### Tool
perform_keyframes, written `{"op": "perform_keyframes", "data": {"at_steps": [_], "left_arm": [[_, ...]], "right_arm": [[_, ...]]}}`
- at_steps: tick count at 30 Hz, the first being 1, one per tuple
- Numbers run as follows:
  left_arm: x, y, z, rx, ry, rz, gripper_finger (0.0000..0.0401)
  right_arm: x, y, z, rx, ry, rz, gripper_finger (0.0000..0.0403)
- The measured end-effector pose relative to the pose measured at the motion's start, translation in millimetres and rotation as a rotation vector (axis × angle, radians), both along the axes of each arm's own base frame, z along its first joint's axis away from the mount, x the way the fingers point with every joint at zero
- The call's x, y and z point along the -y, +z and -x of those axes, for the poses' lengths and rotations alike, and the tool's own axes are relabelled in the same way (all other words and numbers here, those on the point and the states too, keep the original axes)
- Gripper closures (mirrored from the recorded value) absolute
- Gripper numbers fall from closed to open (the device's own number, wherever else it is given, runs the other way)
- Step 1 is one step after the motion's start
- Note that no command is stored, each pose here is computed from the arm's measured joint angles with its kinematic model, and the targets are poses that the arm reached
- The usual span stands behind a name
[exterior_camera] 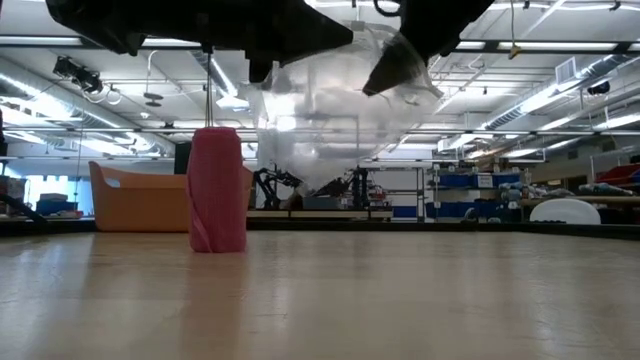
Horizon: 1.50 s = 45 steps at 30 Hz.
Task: Roll bandage
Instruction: Put the pink bandage into the transparent zip bag
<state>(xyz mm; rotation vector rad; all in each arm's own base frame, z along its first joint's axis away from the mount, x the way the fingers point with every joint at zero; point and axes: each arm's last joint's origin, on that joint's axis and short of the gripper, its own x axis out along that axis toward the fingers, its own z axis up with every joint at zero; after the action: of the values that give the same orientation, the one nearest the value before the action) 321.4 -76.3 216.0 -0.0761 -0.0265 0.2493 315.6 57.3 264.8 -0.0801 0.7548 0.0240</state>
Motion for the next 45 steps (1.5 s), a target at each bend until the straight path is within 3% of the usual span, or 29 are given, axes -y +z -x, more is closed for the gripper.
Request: {"op": "perform_keyframes", "data": {"at_steps": [12, 26, 37, 45], "left_arm": [[-5.7, -12.7, 4.8, -0.073, 0.047, -0.058, 0.0401], [-16.4, -19.5, 8.7, -0.055, 0.039, -0.025, 0.0401], [-16.9, -18.9, 8.5, -0.050, 0.036, -0.027, 0.0400], [-22.2, -21.0, 7.6, -0.078, 0.053, -0.051, 0.0400]], "right_arm": [[3.1, 15.9, 12.9, 0.029, -0.024, 0.022, 0.0182], [5.1, 16.6, 9.4, 0.059, -0.039, 0.060, 0.0182], [6.0, 14.7, 10.9, 0.034, -0.060, 0.044, 0.0117], [7.1, 17.2, 14.0, 0.033, -0.072, 0.057, 0.0109]]}}
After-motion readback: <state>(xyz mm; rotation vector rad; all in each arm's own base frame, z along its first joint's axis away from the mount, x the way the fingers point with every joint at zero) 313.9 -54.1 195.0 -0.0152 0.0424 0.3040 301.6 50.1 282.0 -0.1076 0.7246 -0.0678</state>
